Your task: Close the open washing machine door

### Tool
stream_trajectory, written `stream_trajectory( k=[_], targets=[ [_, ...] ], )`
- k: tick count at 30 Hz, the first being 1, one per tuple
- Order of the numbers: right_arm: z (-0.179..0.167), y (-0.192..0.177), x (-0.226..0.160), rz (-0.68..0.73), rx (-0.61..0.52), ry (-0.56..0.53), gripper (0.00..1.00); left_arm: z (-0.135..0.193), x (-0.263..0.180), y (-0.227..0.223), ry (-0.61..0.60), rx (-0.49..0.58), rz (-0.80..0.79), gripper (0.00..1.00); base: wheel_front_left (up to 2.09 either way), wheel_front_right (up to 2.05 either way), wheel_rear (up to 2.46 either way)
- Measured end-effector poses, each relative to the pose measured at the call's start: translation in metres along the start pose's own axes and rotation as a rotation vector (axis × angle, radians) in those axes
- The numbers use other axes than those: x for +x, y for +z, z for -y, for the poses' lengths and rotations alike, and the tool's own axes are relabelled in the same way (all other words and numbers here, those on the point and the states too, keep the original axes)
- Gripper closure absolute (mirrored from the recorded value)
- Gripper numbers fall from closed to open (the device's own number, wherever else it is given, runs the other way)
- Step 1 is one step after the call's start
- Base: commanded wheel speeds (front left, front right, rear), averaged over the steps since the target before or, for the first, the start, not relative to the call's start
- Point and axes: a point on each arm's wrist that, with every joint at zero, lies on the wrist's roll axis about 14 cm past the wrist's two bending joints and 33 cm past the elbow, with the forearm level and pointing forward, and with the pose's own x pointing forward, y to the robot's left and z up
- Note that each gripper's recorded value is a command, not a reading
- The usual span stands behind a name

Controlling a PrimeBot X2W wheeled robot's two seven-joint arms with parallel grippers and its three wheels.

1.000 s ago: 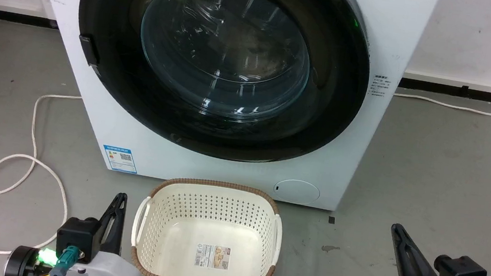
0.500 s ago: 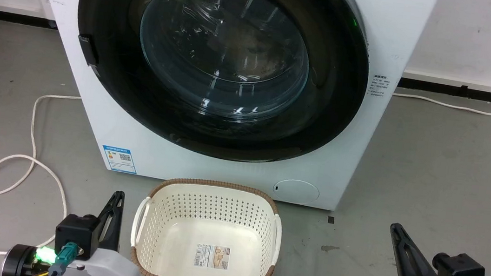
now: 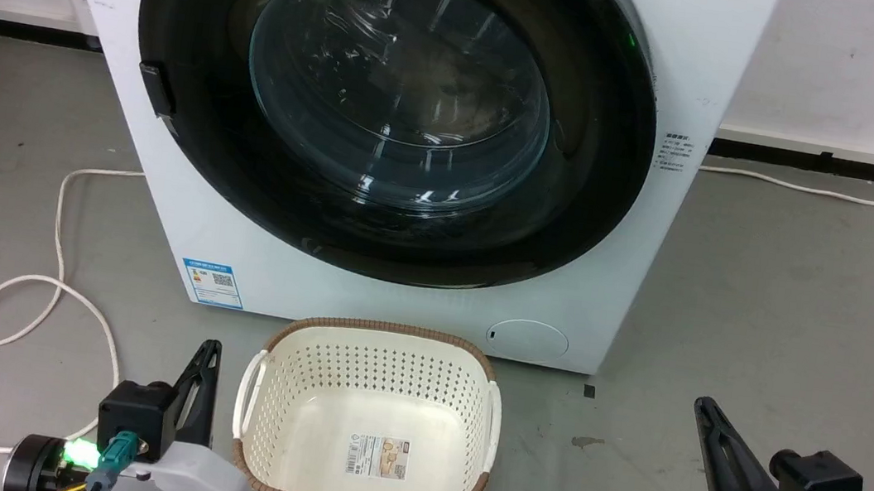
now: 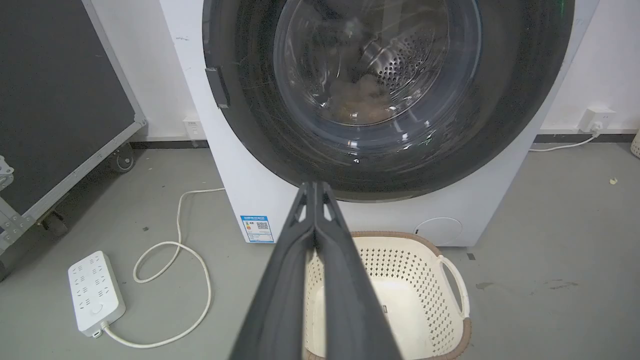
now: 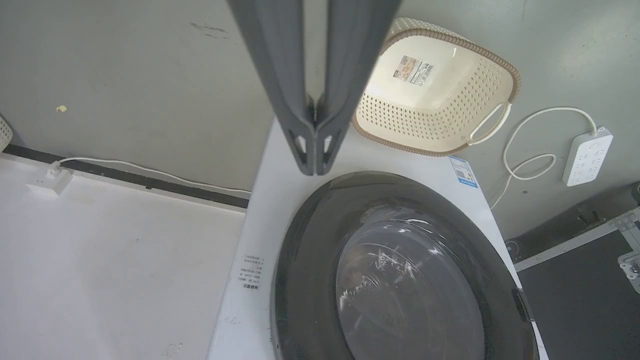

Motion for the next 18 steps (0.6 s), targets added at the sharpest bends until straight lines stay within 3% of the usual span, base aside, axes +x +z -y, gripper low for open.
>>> stream_trajectory(
  k=[18],
  targets=[
    [0.0, 0.0001, 0.0, 0.0, 0.0, 0.0, 1.0, 0.0001, 0.0, 0.0, 0.0, 0.0, 0.0, 1.0, 0.0, 0.0, 0.0]
  ],
)
